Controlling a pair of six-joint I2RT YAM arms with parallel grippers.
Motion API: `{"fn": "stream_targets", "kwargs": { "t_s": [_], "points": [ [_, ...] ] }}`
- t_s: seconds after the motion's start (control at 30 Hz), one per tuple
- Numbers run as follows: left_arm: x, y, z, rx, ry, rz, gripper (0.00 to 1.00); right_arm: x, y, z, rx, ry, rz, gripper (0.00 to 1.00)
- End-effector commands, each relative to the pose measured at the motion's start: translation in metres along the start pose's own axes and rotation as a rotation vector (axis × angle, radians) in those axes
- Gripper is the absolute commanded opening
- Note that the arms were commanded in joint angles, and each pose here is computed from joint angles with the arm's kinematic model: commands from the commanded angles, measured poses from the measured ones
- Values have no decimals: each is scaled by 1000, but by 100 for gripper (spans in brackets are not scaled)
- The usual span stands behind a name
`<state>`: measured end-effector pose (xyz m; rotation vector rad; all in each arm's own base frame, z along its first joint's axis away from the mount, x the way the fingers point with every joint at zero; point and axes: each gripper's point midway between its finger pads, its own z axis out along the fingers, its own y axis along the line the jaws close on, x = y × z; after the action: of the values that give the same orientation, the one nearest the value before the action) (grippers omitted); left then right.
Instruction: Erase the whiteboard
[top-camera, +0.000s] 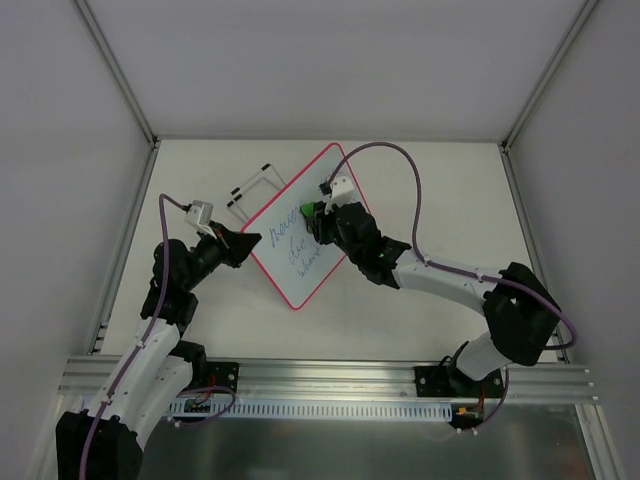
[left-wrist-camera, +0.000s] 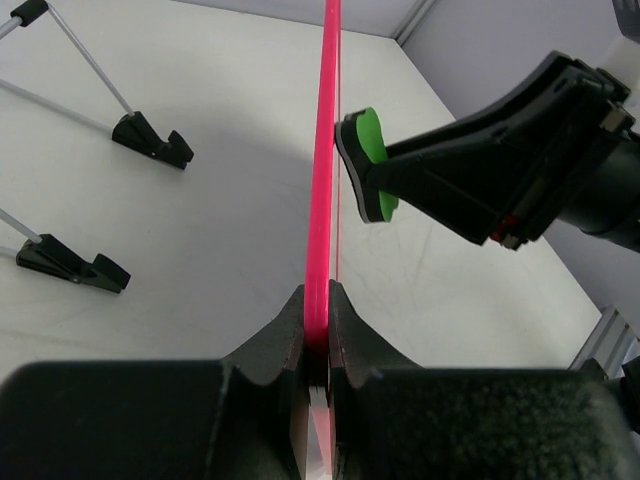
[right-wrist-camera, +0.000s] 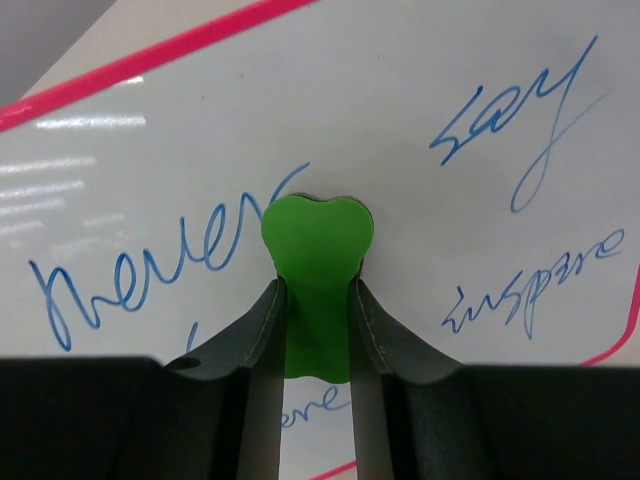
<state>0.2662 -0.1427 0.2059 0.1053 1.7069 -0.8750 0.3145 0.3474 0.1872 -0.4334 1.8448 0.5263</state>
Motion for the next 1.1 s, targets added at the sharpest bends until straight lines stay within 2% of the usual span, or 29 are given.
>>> {"fn": "stream_targets", "kwargs": {
  "t_s": [0.0, 0.13, 0.3, 0.53, 0.7, 0.9, 1.07],
  "points": [
    [21, 16, -3, -46, 108, 103, 0, -61, 9, 15, -50, -191, 23, 0],
    [23, 15, -2, -36, 133, 115, 0, -64, 9, 27, -54, -217, 43, 0],
    [27, 13, -1, -17, 168, 106, 0, -51, 38, 37, -187, -200, 78, 0],
    [30, 11, 0, -2, 188, 99, 0, -12, 114, 11, -370, -145, 57, 0],
    [34, 7, -1, 12, 195, 97, 0, -2, 146, -6, -424, -141, 47, 0],
    [38, 3, -3, 26, 214, 82, 0, 3, 100, 12, -240, -149, 94, 0],
    [39, 0, -8, 31, 224, 82, 0, -7, 25, 28, -66, -176, 165, 0]
  ]
}}
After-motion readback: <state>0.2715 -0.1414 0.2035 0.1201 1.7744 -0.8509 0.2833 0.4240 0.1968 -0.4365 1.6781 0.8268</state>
